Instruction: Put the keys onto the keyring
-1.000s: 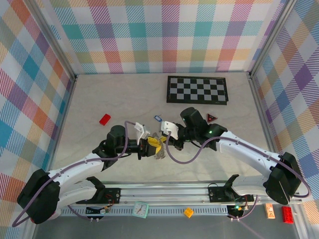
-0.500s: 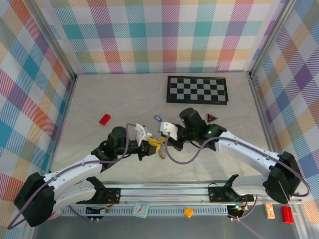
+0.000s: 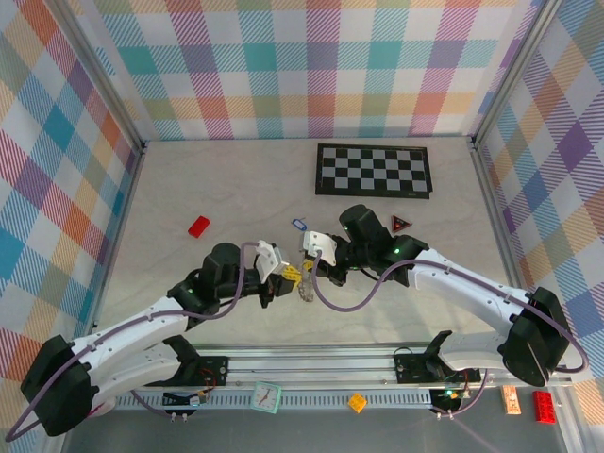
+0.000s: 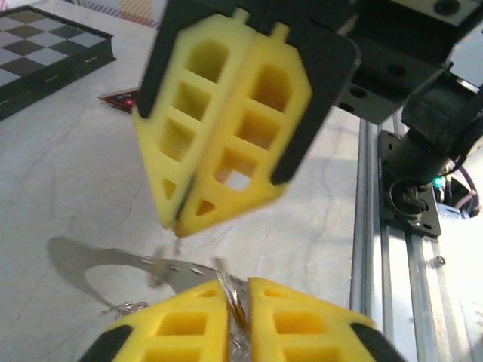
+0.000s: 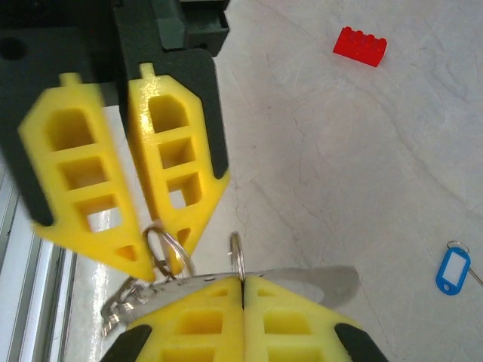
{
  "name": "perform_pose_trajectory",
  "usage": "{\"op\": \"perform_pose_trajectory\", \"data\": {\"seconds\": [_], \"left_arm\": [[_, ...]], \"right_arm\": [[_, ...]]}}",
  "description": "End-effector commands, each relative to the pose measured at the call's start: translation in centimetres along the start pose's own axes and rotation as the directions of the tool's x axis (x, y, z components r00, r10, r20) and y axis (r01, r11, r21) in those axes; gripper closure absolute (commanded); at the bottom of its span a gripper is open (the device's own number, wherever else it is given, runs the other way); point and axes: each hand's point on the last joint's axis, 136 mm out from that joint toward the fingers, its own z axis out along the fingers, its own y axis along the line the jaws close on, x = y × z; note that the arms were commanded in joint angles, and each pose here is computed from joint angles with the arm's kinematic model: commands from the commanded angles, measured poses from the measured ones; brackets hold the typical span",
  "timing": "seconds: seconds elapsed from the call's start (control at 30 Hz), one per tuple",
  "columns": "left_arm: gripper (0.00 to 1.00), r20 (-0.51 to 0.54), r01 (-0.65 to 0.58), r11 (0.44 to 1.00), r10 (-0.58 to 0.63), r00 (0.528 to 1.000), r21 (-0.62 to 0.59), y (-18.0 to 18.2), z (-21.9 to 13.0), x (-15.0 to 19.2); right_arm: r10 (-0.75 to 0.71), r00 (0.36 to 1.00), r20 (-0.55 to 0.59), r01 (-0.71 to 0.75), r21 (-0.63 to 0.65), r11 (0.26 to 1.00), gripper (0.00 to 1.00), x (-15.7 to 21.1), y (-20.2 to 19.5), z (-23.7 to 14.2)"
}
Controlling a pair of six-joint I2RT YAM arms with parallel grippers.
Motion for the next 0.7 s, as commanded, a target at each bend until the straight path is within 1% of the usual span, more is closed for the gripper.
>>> {"op": "perform_pose_trajectory", "data": {"seconds": [0.0,0.03,0.1,0.2,0.27,0.3,0.37,0.43,0.47,0.53,0.67], "left_arm": [[0.76,-0.007,-0.151,0.988,0.151,0.988,0.036,-1.4,-0.6,-0.3],[0.7,-0.005,-0.167,0.985,0.168,0.986,0.043,-1.6,-0.8,-0.3],[0.63,0.002,-0.189,0.98,0.189,0.982,0.061,-2.2,-1.3,-0.3],[0.59,0.008,-0.211,0.974,0.211,0.977,0.081,-3.0,-2.1,-0.4],[0.59,-0.001,-0.22,0.973,0.22,0.975,0.065,-2.9,-2.6,-0.3],[0.59,-0.01,-0.224,0.974,0.224,0.975,0.038,-2.6,-2.9,-0.3],[0.6,-0.026,-0.22,0.974,0.218,0.976,-0.053,-1.2,-3.3,-0.6],[0.61,-0.035,-0.196,0.966,0.193,0.981,-0.171,0.8,-3.5,-1.0],[0.61,-0.037,-0.183,0.962,0.179,0.983,-0.201,1.4,-3.5,-1.1],[0.62,-0.042,-0.149,0.962,0.143,0.989,-0.23,2.2,-3.1,-1.4],[0.64,-0.032,-0.106,0.976,0.102,0.994,-0.191,2.2,-1.8,-1.9]], "right_arm": [[-0.02,0.999,0.036,0.02,0.0,1.0,1.0,-1.6,-0.1,-0.4],[-0.022,0.999,0.035,0.022,0.0,1.0,1.0,-1.6,-0.1,-0.4],[-0.022,0.999,0.032,0.022,-0.002,1.0,1.0,-1.6,-0.1,-0.4],[-0.025,0.999,0.026,0.025,-0.007,1.0,1.0,-1.5,0.0,-0.4],[-0.029,0.999,0.021,0.029,-0.009,1.0,1.0,-1.5,0.0,-0.4],[-0.032,0.999,0.017,0.033,-0.011,0.999,1.0,-1.4,0.1,-0.5],[-0.045,0.999,0.005,0.045,-0.012,0.999,1.0,-1.2,0.1,-0.5],[-0.059,0.998,-0.008,0.059,-0.013,0.998,1.0,-1.2,0.1,-0.6],[-0.064,0.998,-0.015,0.064,-0.013,0.998,1.0,-1.1,0.1,-0.7],[-0.076,0.997,-0.029,0.075,-0.017,0.997,1.0,-1.0,0.2,-0.8],[-0.103,0.993,-0.057,0.102,-0.031,0.994,1.0,-1.0,0.4,-0.7]]}}
